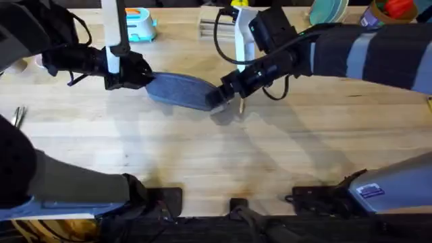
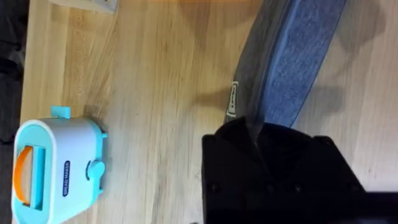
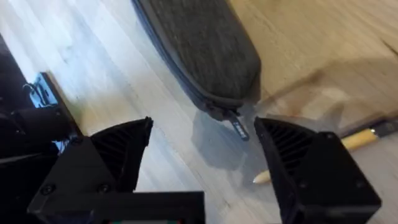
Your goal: Unzip the bag, pick up the pens from the table one at a time and place them inside, then zip the bag closed.
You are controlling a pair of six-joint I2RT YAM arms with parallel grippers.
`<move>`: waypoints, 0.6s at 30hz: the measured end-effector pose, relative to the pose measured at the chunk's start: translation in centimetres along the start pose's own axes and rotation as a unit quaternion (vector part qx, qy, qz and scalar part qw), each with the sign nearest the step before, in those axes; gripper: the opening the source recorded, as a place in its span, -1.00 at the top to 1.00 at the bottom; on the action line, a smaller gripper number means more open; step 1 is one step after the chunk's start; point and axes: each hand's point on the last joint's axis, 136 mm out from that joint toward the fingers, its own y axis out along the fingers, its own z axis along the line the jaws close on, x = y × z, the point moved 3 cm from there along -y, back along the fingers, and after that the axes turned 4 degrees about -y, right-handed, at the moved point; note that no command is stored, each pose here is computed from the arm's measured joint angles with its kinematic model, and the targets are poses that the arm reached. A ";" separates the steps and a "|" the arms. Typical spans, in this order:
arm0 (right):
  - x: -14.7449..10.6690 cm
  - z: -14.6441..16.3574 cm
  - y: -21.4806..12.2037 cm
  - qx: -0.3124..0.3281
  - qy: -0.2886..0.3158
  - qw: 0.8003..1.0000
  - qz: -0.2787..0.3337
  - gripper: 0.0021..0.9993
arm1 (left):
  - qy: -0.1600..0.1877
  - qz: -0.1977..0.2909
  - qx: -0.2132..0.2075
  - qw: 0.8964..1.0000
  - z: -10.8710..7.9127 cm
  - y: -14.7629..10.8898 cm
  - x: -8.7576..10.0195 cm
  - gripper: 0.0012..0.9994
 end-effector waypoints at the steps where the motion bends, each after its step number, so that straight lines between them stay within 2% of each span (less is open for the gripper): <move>1: 0.0 0.1 0.2 0.001 -0.003 1.000 0.000 -1.00 | 0.000 0.000 0.000 1.000 0.0 0.0 0.0 0.92; 7: 1.0 0.2 0.3 0.001 -0.023 1.000 -0.020 -0.97 | 0.000 0.000 0.000 1.000 0.0 0.0 0.0 0.92; 15: 0.9 0.1 0.4 0.001 -0.024 1.000 -0.017 -0.81 | 0.000 0.000 0.000 1.000 0.0 0.0 0.0 0.92; 18: 0.8 0.0 0.6 0.001 -0.024 1.000 -0.015 -0.62 | 0.000 0.000 0.000 1.000 0.0 0.0 0.0 0.92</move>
